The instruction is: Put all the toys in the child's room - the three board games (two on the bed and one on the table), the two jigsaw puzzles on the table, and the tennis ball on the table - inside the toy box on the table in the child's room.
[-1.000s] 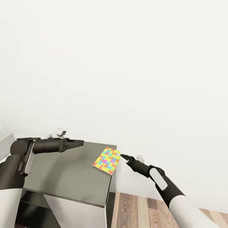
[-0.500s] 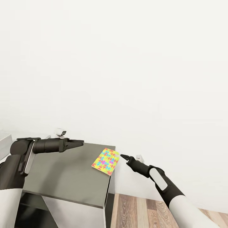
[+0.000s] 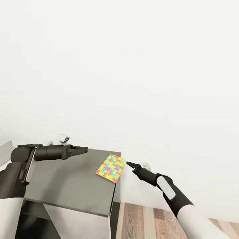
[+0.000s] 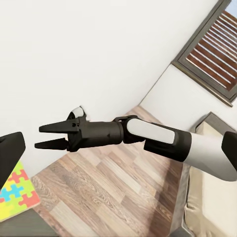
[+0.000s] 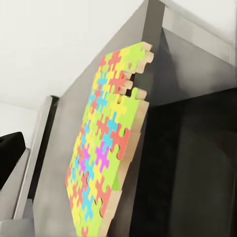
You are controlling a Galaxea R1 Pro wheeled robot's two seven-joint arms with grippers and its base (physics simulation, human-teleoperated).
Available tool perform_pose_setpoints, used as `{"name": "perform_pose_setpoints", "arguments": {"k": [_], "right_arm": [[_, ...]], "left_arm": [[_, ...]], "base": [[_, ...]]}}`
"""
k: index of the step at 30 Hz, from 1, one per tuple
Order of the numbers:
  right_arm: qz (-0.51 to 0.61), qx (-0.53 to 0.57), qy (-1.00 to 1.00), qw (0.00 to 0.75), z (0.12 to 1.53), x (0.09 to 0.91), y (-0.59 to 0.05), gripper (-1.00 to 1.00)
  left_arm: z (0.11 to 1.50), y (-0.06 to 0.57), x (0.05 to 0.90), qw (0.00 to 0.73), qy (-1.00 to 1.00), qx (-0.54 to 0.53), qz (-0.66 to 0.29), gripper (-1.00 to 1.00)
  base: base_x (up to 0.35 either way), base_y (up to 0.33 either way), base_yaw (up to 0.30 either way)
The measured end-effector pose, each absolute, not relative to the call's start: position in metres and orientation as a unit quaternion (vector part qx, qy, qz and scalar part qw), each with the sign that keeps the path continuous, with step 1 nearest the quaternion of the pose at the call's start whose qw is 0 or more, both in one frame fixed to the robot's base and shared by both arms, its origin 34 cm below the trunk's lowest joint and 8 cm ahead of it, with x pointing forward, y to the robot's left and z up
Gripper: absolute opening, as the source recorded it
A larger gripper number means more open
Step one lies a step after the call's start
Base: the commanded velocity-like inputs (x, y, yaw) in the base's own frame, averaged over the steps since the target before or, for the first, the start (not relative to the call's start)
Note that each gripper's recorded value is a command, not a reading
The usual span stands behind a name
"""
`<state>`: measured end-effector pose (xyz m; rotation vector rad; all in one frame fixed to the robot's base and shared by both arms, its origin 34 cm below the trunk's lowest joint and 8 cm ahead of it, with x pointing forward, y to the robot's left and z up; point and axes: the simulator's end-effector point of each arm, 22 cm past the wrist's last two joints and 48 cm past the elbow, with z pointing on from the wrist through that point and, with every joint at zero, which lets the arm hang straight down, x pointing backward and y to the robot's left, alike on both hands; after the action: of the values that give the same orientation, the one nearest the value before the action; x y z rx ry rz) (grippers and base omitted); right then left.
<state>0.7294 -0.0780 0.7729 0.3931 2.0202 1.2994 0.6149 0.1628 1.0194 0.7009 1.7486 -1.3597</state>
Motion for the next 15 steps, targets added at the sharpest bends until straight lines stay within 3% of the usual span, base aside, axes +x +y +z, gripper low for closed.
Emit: {"name": "perform_pose_setpoints", "arguments": {"k": [15], "right_arm": [[0.501,0.152,0.778,0.347,0.745,0.726,-0.078,1.0]], "left_arm": [[0.991,0.163,0.611,0.398,0.69,0.277,-0.537,1.0]], "base": [[0.0,0.0,0.0]]}}
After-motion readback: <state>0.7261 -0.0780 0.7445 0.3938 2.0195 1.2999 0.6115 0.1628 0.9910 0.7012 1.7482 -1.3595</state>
